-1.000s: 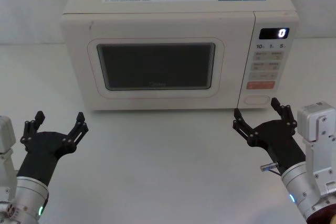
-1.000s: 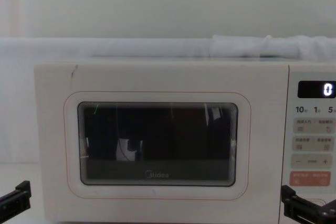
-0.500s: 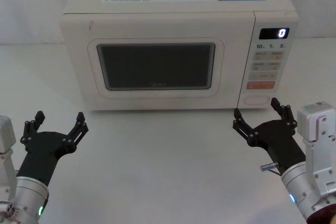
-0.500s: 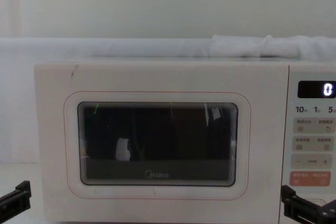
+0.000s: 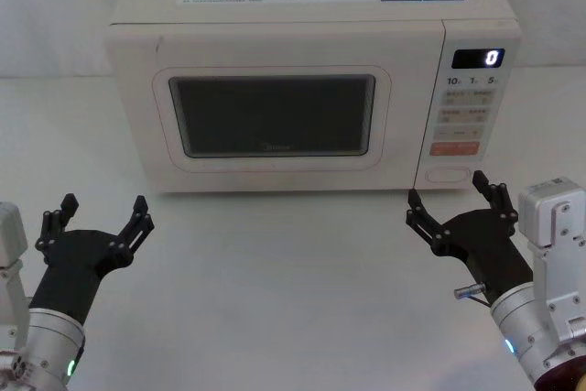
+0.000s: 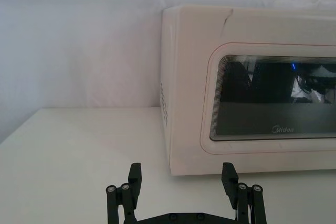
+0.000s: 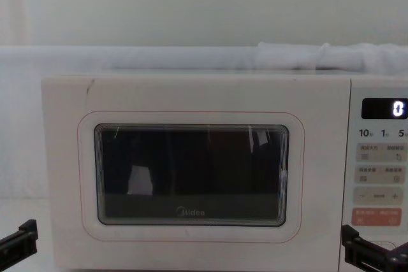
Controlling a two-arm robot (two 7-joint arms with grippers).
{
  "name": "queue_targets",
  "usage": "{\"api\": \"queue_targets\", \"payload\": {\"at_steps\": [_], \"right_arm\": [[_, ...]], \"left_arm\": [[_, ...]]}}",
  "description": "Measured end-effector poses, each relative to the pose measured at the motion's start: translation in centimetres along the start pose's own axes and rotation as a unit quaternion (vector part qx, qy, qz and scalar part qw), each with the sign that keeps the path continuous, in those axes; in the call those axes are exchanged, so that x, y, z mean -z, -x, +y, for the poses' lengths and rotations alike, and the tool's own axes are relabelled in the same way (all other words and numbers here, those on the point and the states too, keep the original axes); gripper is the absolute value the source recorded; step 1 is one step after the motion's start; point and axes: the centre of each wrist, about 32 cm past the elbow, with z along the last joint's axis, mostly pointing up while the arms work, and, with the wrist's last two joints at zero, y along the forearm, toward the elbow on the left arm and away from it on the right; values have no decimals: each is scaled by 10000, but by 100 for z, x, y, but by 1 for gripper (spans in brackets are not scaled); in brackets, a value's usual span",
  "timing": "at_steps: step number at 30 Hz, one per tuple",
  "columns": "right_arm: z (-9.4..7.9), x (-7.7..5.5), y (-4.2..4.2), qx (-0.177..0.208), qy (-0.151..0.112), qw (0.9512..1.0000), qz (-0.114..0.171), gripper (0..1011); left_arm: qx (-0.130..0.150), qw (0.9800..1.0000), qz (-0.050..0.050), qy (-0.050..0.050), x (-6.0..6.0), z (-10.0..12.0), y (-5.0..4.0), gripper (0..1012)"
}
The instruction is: Press the button to open the microwave door with one hand; close the microwave door with the other hand.
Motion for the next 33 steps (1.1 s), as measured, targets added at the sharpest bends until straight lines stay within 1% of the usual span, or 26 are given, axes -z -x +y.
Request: {"api": "queue_targets", "payload": {"at_steps": [26,28,30,31,33], "right_arm": [[0,0,0,0,0,10000,0,1000],[0,0,0,0,0,10000,0,992],[0,0,0,0,0,10000,0,929],[0,0,0,0,0,10000,0,929],[0,0,0,0,0,10000,0,890]], "left_arm": [[0,10000,0,0,0,0,0,1001],[0,10000,0,0,0,0,0,1001],[0,10000,0,0,0,0,0,1001],[0,10000,0,0,0,0,0,1001],[0,10000,0,0,0,0,0,1001]]}}
